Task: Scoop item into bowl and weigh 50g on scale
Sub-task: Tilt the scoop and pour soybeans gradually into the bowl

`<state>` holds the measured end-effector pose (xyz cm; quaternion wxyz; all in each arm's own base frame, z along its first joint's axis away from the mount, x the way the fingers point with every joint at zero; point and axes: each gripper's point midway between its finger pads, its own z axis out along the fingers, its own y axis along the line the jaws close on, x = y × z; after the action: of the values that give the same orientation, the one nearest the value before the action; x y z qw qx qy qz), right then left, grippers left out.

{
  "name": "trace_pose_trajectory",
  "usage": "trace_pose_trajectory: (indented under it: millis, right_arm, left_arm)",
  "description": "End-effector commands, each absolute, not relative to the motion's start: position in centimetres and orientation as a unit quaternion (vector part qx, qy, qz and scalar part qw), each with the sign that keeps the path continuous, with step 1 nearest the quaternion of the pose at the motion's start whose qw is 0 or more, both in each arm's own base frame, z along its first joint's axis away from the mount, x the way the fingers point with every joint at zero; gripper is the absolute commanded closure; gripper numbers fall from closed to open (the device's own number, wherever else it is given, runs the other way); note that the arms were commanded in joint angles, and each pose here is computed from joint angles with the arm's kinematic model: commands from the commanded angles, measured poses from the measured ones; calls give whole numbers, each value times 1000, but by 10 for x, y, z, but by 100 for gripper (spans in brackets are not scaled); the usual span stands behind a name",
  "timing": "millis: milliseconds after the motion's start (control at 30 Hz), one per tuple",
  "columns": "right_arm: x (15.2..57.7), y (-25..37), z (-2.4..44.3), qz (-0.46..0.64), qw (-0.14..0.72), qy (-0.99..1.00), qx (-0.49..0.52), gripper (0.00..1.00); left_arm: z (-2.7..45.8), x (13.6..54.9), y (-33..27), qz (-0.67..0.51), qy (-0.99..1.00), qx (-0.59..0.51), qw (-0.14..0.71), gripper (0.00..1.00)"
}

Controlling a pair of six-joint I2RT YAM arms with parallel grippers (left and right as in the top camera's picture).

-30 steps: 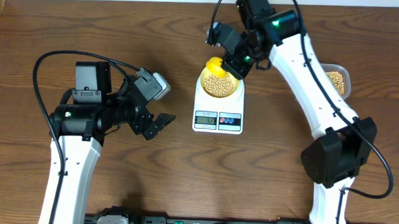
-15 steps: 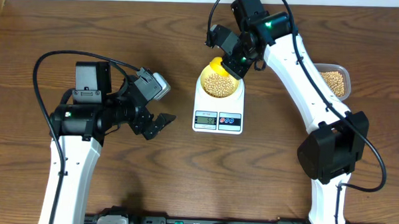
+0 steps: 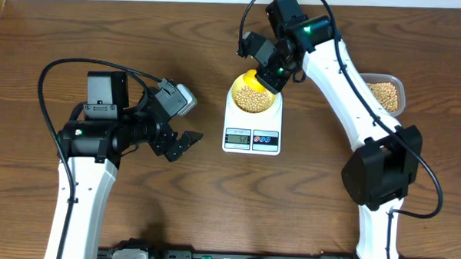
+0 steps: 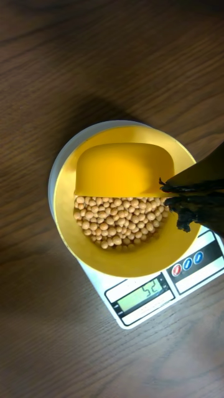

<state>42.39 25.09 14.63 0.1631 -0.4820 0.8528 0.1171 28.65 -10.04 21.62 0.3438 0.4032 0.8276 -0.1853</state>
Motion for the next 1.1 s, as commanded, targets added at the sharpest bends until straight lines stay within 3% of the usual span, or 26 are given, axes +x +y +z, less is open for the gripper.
trace_pose_trajectory:
  millis: [0, 1067]
  right_arm:
    - [421, 252, 136, 119, 148, 856, -480, 99]
    - [413, 256, 118, 139, 119, 858, -480, 99]
  left_arm:
    - [219, 287, -100, -185, 823, 409, 349, 2]
    - [219, 287, -100, -185, 823, 409, 349, 2]
